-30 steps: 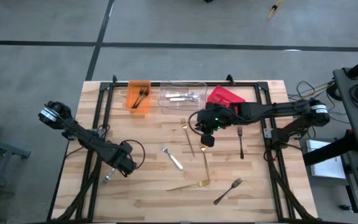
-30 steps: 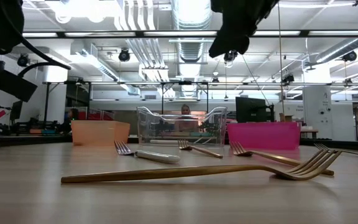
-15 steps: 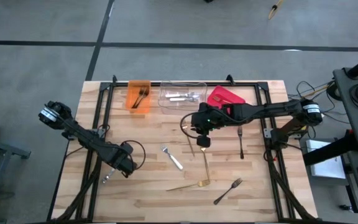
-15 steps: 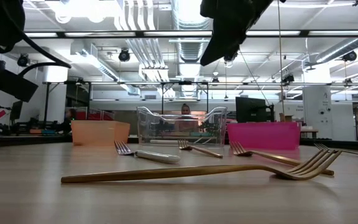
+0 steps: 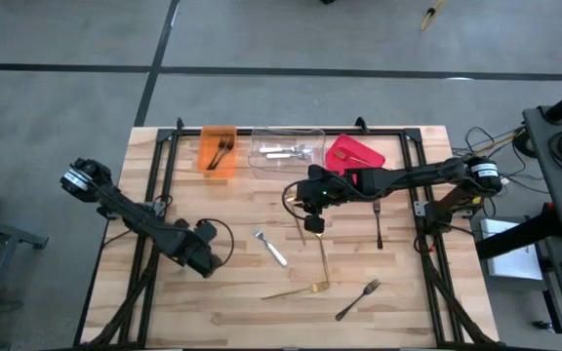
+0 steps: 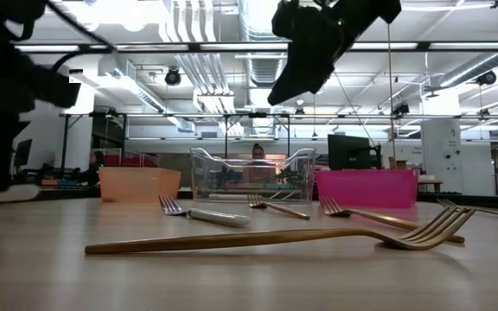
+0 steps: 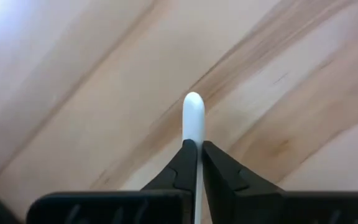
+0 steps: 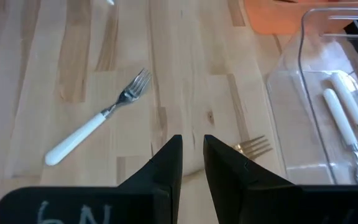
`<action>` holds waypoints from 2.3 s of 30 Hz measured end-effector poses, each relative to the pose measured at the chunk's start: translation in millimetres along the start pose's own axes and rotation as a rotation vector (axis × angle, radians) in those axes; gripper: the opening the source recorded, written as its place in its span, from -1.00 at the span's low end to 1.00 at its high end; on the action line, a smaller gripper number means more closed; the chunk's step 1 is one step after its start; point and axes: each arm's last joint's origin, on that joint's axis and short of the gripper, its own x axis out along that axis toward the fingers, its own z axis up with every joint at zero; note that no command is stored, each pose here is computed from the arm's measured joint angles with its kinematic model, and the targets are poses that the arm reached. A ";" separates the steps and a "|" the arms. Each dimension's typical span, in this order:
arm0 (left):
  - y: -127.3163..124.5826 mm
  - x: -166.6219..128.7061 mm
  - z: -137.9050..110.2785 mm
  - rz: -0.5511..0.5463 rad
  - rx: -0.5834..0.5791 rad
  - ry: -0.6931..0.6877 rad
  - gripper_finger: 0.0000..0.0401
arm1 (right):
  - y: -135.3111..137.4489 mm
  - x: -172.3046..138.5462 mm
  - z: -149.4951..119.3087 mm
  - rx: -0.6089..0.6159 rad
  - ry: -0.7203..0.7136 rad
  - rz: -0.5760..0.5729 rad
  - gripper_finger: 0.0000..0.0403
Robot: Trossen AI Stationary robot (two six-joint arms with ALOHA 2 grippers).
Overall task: Sort silverware by color (type)
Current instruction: Put the white fork into the transparent bin
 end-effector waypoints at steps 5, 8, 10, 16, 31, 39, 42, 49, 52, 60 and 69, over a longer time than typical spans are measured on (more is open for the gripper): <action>-8.3 -13.9 9.5 -0.044 0.025 -0.126 -0.99 | 0.7 13.3 -8.5 0.003 -0.056 0.001 -0.72; -10.9 -21.9 14.9 -0.089 0.039 -0.210 -1.00 | 0.9 18.2 -10.9 0.006 -0.115 0.002 -0.72; -12.4 -27.0 19.5 -0.135 0.050 -0.263 -1.00 | 1.0 20.1 -12.3 0.008 -0.146 0.002 -0.72; -12.7 -42.4 35.2 -0.246 0.080 -0.430 -1.00 | 1.6 24.0 -12.5 0.019 -0.236 0.011 -0.72; -21.8 -66.1 79.7 -0.420 0.230 -0.723 -1.00 | 14.7 59.3 -8.5 -0.008 -0.385 0.376 -0.61; -25.8 -70.5 84.8 -0.468 0.262 -0.770 -1.00 | 15.7 83.2 -8.6 -0.061 -0.414 0.366 -0.11; -26.0 -71.0 85.6 -0.472 0.262 -0.777 -1.00 | 16.4 88.1 -3.7 -0.099 -0.452 0.369 0.01; -26.3 -71.1 86.2 -0.476 0.257 -0.783 -1.00 | 19.3 97.2 7.0 -0.152 -0.530 0.445 0.00; -26.6 -71.6 86.5 -0.482 0.254 -0.787 -1.00 | 19.8 100.5 9.9 -0.157 -0.536 0.455 -0.08; -27.0 -71.5 86.9 -0.481 0.267 -0.798 -1.00 | 20.1 103.4 12.4 -0.158 -0.549 0.458 -0.56; -25.8 -72.4 87.4 -0.477 0.260 -0.806 -0.97 | 19.0 102.9 12.4 -0.100 -0.529 0.464 -0.88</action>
